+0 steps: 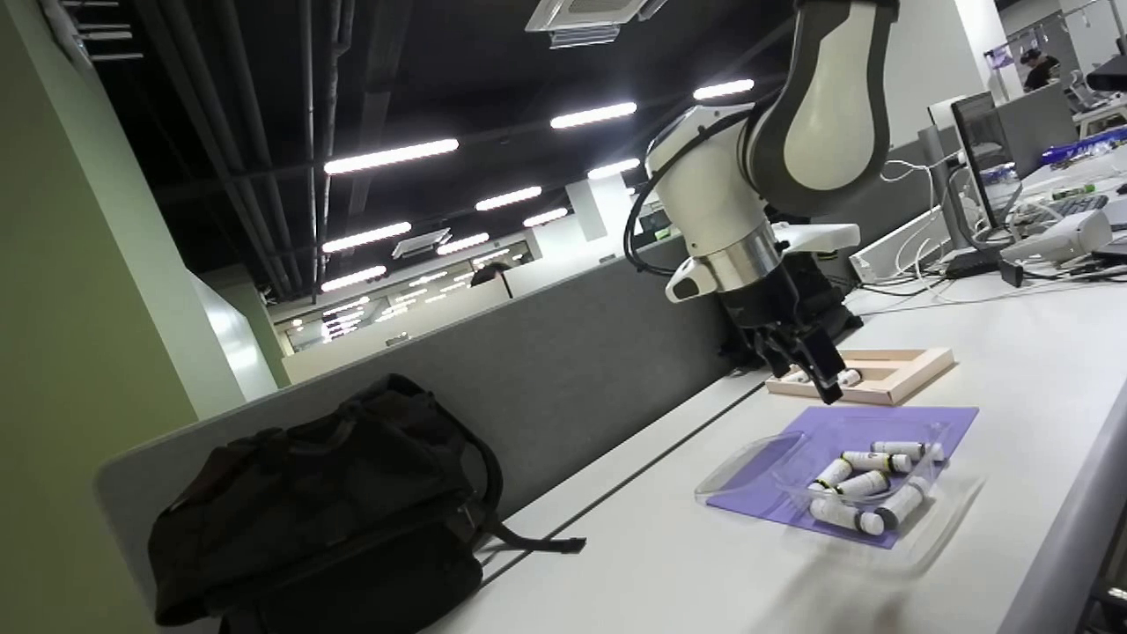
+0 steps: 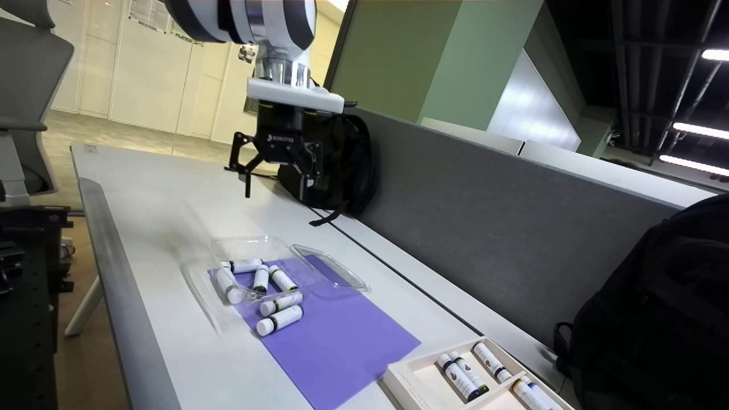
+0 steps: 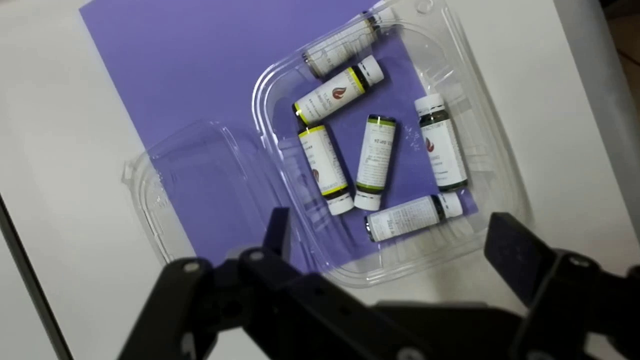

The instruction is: Pick up one small bottle from plastic container and place it on the table.

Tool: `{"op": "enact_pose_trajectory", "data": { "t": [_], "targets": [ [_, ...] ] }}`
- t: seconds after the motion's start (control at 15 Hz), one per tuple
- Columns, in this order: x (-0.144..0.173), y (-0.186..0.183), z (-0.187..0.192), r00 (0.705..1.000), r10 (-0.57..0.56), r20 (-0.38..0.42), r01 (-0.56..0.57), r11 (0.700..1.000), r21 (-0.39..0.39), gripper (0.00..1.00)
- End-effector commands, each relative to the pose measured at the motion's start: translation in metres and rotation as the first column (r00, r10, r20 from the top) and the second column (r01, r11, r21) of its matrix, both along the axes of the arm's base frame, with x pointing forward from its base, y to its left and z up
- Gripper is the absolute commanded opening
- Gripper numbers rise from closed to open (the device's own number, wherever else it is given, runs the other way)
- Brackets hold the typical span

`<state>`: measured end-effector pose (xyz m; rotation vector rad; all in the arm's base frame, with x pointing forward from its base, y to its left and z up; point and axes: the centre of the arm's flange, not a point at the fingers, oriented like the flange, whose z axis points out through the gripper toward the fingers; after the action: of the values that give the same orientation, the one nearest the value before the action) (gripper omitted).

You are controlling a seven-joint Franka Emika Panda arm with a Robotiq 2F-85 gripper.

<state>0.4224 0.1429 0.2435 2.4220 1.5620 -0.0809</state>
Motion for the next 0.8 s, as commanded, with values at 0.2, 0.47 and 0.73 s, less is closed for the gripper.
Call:
{"op": "enact_pose_trajectory", "data": {
  "t": [0.2, 0.47, 0.73],
  "targets": [
    [0.024, -0.011, -0.067, 0.996, -0.088, 0.023, 0.085, 0.991, 0.102, 1.00],
    [0.022, -0.002, -0.099, 0.995, -0.098, -0.017, 0.099, 0.987, 0.130, 1.00],
    [0.018, 0.000, -0.122, 0.994, -0.105, -0.015, 0.106, 0.983, 0.150, 1.00]
  ]
}}
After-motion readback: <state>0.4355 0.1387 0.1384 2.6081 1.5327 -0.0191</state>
